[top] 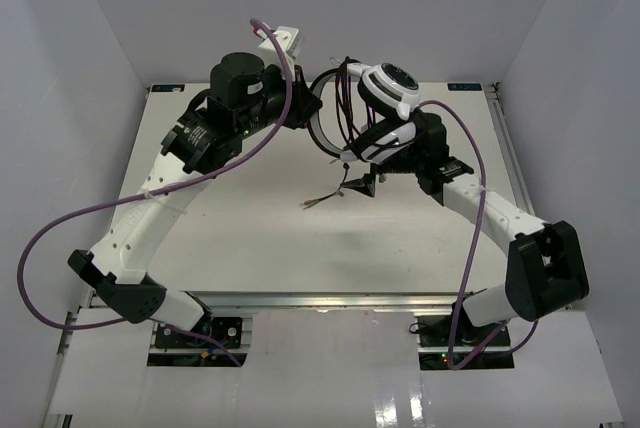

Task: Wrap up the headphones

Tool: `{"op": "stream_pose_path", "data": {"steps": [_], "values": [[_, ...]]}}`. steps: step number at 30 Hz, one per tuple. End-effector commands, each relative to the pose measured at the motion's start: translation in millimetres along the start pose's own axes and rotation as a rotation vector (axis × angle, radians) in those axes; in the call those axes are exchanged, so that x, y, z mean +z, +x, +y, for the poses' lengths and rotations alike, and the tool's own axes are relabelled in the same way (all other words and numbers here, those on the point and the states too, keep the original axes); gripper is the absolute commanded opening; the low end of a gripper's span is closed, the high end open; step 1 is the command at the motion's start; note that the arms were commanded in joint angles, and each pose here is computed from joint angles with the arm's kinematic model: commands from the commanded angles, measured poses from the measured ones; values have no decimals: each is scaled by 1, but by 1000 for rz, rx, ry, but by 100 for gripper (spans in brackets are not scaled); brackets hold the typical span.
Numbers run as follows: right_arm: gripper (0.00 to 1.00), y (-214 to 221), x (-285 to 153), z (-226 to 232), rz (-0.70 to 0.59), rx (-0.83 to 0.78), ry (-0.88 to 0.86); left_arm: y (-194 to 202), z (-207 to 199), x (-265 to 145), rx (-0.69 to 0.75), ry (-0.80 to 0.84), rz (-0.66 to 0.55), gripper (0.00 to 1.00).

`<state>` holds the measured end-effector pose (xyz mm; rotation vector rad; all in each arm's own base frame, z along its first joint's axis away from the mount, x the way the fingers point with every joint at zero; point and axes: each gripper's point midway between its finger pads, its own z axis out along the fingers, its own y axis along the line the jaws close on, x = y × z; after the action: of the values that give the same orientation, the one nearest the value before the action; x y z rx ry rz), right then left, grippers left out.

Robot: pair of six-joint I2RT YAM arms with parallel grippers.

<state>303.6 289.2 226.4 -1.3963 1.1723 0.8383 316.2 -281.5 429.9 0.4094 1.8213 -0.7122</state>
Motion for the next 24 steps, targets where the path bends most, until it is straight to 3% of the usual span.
{"op": "stream_pose_path", "data": {"steps": [1, 10, 15, 21, 24], "values": [[93, 4, -24, -17, 147, -99, 144, -39, -15, -29, -37, 42, -138, 0], [96, -5, -22, -55, 83, 103, 372, -40, -15, -30, -44, 38, -141, 0], [91, 6, 20, -31, -45, 147, 148, -38, -15, -26, -50, 40, -137, 0], [100, 9, 45, -52, -135, 196, 132, -51, -18, -31, -64, 46, -175, 0], [81, 10, 50, -52, -170, 189, 107, -62, -19, -36, -73, 42, -206, 0]]}}
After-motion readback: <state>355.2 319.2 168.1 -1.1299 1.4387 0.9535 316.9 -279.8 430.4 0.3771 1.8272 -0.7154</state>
